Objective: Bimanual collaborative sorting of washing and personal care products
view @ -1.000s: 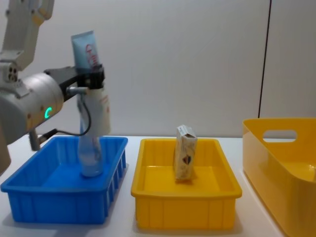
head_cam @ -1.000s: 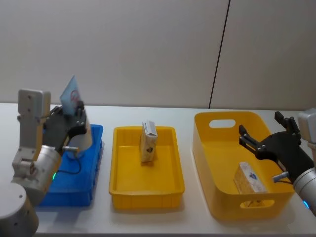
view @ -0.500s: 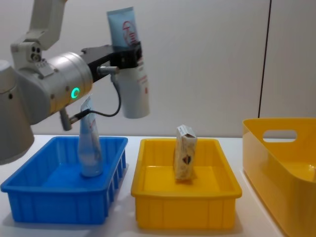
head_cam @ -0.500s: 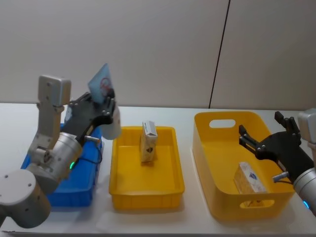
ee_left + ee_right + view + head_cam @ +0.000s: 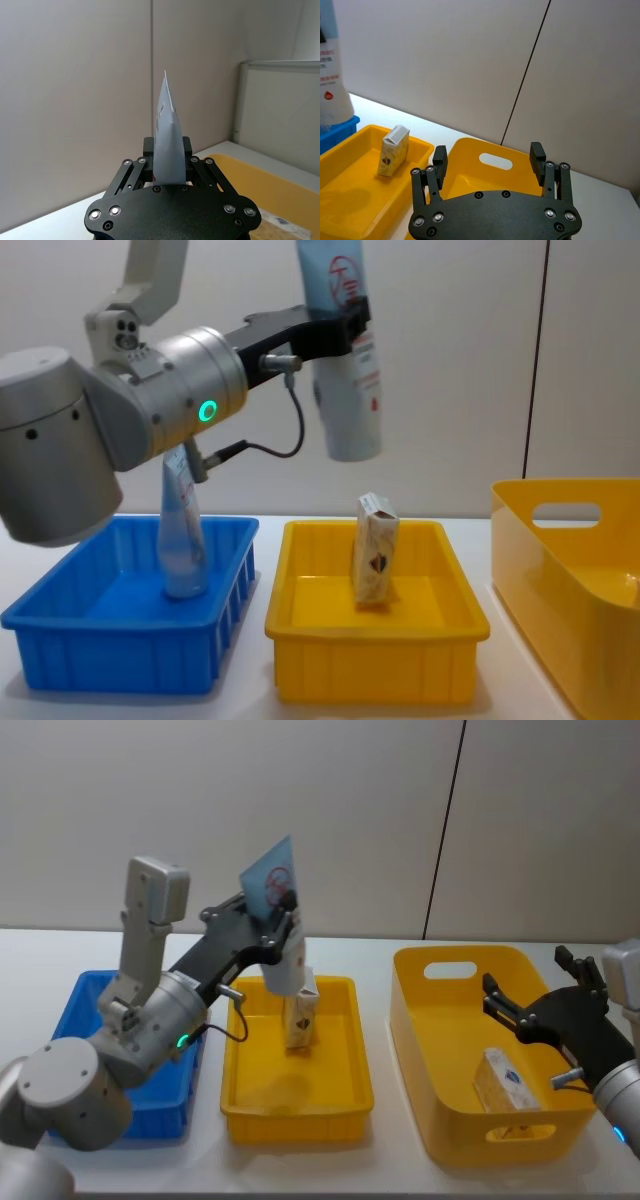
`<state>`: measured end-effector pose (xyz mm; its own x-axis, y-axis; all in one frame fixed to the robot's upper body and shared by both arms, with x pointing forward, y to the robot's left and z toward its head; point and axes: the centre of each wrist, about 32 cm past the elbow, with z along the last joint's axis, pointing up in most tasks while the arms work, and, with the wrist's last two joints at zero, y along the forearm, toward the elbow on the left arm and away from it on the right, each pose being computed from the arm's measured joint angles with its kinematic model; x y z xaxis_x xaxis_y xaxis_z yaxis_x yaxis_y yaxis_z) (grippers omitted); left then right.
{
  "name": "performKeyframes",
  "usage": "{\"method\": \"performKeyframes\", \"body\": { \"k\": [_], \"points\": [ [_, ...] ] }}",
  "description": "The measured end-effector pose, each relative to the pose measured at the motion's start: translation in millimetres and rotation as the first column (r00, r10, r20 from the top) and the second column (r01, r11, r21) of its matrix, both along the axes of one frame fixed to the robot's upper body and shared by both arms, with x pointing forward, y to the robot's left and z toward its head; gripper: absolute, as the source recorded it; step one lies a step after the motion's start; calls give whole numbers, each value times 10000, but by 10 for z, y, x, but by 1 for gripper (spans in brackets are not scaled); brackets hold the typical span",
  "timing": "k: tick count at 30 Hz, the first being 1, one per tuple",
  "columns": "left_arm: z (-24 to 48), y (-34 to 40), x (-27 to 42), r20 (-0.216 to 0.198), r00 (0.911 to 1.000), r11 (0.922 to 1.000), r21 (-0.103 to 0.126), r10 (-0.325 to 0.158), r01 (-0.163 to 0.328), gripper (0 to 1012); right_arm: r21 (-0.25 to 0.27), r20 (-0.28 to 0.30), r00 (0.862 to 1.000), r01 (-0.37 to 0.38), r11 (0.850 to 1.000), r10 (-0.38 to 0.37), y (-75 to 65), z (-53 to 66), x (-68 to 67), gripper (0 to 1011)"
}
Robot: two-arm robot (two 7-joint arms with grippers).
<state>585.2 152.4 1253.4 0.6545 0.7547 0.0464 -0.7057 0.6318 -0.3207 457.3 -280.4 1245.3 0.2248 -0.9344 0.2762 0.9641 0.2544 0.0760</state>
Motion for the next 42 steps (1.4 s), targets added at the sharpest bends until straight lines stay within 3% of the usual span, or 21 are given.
{"method": "performKeyframes", "body": {
  "k": [8, 18, 24, 30, 42],
  "points": [
    [24, -92, 97, 290, 9956, 9960, 32, -893, 892, 273, 3, -132, 9989, -450, 9990, 450, 21, 8, 36, 1004],
    [41, -140, 150, 465, 9892, 9903, 73, -1387, 1385, 272, 58, -464, 9890, -1404, 9901, 1405, 74, 20, 119, 1004],
    [46, -154, 166, 516, 9869, 9882, 91, -1530, 1527, 272, 238, -639, 9735, -2187, 9755, 2198, 131, 38, 193, 1004],
    [52, -165, 178, 560, 9849, 9865, 100, -1637, 1634, 272, 512, -766, 9490, -3025, 9518, 3058, 212, 61, 294, 1004],
    [53, -172, 187, 588, 9833, 9851, 114, -1721, 1717, 272, 874, -819, 9134, -3921, 9158, 3988, 355, 99, 510, 1004]
  ]
}}
